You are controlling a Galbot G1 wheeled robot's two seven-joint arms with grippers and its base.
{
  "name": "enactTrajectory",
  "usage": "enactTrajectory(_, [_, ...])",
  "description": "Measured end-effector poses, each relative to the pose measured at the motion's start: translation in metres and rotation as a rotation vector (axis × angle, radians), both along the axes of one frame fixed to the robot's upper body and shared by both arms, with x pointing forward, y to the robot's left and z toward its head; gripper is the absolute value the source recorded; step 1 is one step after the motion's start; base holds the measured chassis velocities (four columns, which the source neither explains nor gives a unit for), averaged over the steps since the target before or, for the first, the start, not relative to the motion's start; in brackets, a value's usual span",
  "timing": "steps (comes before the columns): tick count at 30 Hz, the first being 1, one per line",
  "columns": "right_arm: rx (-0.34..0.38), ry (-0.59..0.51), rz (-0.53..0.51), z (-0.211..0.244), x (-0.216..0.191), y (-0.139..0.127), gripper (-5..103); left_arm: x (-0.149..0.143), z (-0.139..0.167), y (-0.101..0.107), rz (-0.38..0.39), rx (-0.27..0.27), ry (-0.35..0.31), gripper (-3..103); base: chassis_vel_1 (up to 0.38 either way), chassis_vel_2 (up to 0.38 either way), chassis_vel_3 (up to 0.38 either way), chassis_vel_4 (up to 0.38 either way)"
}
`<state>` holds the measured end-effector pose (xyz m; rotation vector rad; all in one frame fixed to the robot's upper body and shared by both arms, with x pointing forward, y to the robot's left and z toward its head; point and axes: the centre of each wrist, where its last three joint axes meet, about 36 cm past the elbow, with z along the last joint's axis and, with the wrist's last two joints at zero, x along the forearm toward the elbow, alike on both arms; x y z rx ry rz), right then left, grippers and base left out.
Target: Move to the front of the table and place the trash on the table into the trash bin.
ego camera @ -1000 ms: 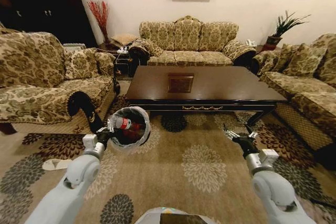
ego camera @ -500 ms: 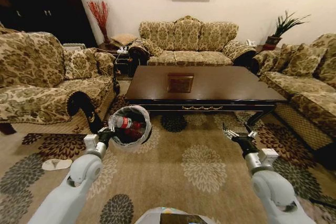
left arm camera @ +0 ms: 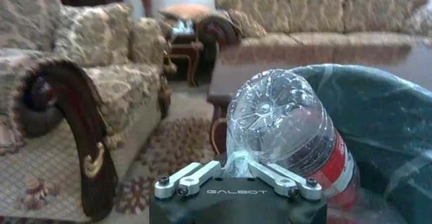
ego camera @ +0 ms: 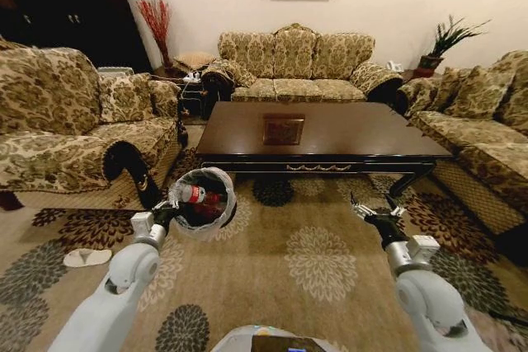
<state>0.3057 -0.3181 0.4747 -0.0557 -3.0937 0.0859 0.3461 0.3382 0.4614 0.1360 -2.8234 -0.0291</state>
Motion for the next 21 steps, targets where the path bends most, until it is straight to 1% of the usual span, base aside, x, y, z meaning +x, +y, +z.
enactTrajectory(3, [-0.001,-0.002,-0.001,0.000,-0.001,0.001,100,0.001,-0.007,0.012,-0.042,0.015,0.049,1,0.000,0.000,0.000,0.000])
enactTrajectory(4, [-0.001,-0.002,-0.001,0.000,-0.001,0.001,100,0.001,-0.007,0.012,-0.042,0.015,0.049,1,0.000,0.000,0.000,0.000])
enactTrajectory(6, [-0.002,0.003,0.001,-0.002,-0.003,0.004,100,0.003,-0.019,0.015,-0.047,0.015,0.093,1,0.000,0.000,0.000,0.000])
enactTrajectory(7, [-0.002,0.003,0.001,-0.002,-0.003,0.004,100,0.003,-0.019,0.015,-0.047,0.015,0.093,1,0.000,0.000,0.000,0.000])
enactTrajectory(9, [-0.002,0.006,0.003,-0.004,-0.004,0.007,100,0.005,-0.028,0.016,-0.049,0.010,0.124,1,0.000,0.000,0.000,0.000])
enactTrajectory(10, [-0.003,0.010,0.005,-0.006,-0.005,0.009,100,0.009,-0.040,0.017,-0.051,0.006,0.158,1,0.000,0.000,0.000,0.000])
enactTrajectory(11, [-0.003,0.013,0.006,-0.007,-0.006,0.010,100,0.011,-0.046,0.017,-0.050,0.004,0.175,1,0.000,0.000,0.000,0.000])
enactTrajectory(12, [-0.003,0.013,0.006,-0.007,-0.006,0.010,100,0.011,-0.046,0.017,-0.050,0.004,0.175,1,0.000,0.000,0.000,0.000])
enactTrajectory(13, [-0.003,0.015,0.008,-0.008,-0.007,0.011,100,0.013,-0.056,0.017,-0.048,0.000,0.198,1,0.000,0.000,0.000,0.000])
enactTrajectory(15, [-0.002,0.019,0.010,-0.009,-0.009,0.014,100,0.019,-0.070,0.017,-0.040,-0.007,0.226,1,0.000,0.000,0.000,0.000])
enactTrajectory(16, [-0.002,0.019,0.010,-0.009,-0.009,0.014,100,0.019,-0.070,0.017,-0.040,-0.007,0.226,1,0.000,0.000,0.000,0.000])
enactTrajectory(19, [-0.002,0.029,0.014,-0.011,-0.012,0.016,100,0.027,-0.086,0.014,-0.038,-0.011,0.243,1,0.000,0.000,0.000,0.000])
enactTrajectory(21, [-0.005,0.033,0.017,-0.011,-0.013,0.017,100,0.028,-0.089,0.013,-0.040,-0.010,0.247,1,0.000,0.000,0.000,0.000])
